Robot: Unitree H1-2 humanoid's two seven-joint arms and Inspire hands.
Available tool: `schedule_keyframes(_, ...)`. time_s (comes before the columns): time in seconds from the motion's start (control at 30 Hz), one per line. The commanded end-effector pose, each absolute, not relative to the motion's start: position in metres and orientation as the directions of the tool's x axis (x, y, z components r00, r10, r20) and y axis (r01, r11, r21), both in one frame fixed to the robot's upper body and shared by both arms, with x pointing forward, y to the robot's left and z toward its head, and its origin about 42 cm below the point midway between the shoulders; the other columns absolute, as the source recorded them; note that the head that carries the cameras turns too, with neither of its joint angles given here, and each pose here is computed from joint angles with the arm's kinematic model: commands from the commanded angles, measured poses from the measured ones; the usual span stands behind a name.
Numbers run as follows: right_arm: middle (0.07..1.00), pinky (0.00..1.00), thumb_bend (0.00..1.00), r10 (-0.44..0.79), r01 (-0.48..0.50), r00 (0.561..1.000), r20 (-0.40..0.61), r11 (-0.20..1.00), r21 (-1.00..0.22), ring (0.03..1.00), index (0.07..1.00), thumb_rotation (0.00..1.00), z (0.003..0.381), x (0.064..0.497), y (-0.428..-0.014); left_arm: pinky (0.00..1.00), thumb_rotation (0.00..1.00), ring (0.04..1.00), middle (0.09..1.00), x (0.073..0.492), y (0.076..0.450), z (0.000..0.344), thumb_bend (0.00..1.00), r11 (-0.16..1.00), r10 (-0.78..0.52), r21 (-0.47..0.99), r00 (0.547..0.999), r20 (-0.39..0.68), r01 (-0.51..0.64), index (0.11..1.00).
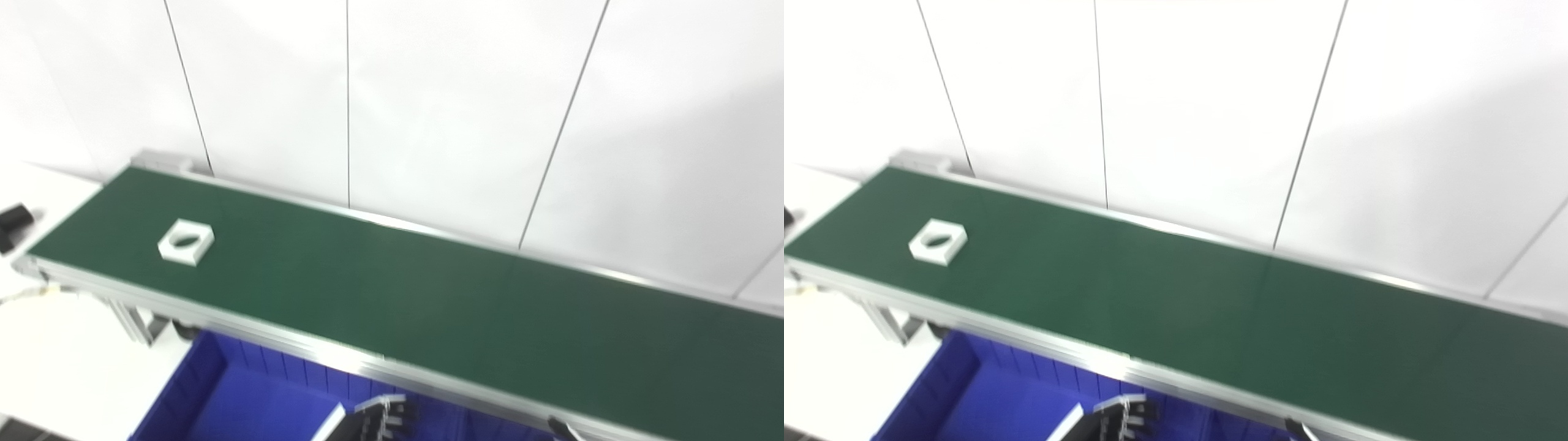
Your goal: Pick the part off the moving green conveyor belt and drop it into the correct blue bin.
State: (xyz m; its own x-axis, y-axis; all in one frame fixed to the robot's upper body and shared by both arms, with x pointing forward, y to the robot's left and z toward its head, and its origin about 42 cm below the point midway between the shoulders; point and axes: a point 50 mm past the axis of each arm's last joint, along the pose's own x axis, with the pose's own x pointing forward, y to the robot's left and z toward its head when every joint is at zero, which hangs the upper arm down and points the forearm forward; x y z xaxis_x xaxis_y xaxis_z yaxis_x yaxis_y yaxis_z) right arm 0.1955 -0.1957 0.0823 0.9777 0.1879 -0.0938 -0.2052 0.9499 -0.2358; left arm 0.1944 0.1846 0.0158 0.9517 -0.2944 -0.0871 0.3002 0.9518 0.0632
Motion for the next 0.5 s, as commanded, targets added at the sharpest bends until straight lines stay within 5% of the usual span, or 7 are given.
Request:
schedule_keyframes(0.0, 0.803, 0.7, 0.2, 0.193, -0.198, 0.98, -0.047, 0.954, -0.224, 0.765, 0.89, 0.0, 0.09, 0.2, -0.194, 0.6, 0.48, 0.698, 0.759, 0.203, 0.181, 0.026, 0.96, 0.954, -0.293, 0.071, 0.956, -0.01, 0.293, 0.774)
schedule_keyframes(0.47, 0.809, 0.72, 0.16, 0.184, -0.19, 0.982, -0.046, 0.96, -0.204, 0.771, 0.906, 0.0, 0.086, 0.205, -0.192, 0.61, 0.49, 0.706, 0.759, 0.21, 0.188, 0.036, 0.99, 0.947, -0.307, 0.109, 0.951, 0.026, 0.303, 0.766)
